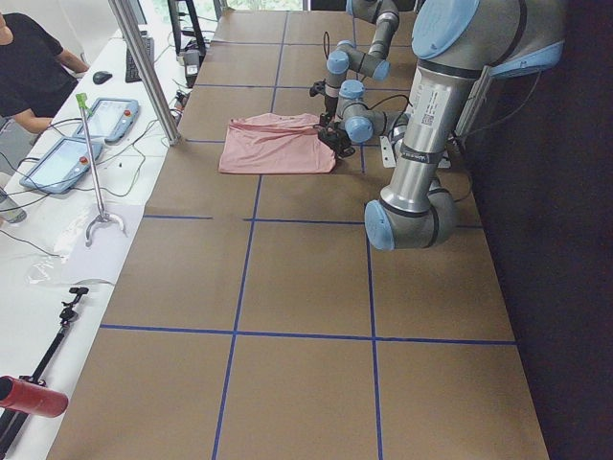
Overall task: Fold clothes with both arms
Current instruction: 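Grasp the near corners of the shirt with the left and right grippers, then lift the near edge and fold it over toward the far edge with both grippers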
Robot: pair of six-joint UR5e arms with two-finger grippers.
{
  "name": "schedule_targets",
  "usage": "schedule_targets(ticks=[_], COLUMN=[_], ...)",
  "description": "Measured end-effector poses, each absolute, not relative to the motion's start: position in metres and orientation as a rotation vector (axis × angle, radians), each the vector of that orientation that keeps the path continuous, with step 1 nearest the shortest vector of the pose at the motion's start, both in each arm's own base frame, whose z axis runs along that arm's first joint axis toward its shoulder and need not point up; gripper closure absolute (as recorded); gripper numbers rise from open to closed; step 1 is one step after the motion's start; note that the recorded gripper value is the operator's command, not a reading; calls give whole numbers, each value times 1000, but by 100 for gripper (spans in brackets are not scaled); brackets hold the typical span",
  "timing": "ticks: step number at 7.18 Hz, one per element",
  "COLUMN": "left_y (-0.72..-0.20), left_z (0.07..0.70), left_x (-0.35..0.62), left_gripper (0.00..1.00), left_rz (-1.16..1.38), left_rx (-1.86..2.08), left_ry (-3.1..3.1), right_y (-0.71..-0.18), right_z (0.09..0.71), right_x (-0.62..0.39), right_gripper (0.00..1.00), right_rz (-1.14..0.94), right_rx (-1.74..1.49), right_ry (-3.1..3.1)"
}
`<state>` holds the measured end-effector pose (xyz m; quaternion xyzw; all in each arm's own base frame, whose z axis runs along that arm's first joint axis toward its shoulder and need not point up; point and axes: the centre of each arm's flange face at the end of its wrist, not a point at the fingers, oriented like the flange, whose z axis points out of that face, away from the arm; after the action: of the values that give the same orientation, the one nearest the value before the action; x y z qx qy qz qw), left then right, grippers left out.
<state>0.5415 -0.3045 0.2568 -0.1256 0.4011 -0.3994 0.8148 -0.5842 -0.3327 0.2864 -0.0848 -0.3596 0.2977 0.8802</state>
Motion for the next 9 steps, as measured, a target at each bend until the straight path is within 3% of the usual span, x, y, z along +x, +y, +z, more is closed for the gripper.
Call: schedule_targets(ticks=[9], left_y=[-287], left_z=[232], left_x=[523], left_gripper=[100], left_rz=[-804], left_rx=[-284], left_ry=[884], right_y=[-330], right_z=[249], right_x=[-553], right_gripper=[100], right_rz=[633], right_rx=[-185], right_ry=[-848])
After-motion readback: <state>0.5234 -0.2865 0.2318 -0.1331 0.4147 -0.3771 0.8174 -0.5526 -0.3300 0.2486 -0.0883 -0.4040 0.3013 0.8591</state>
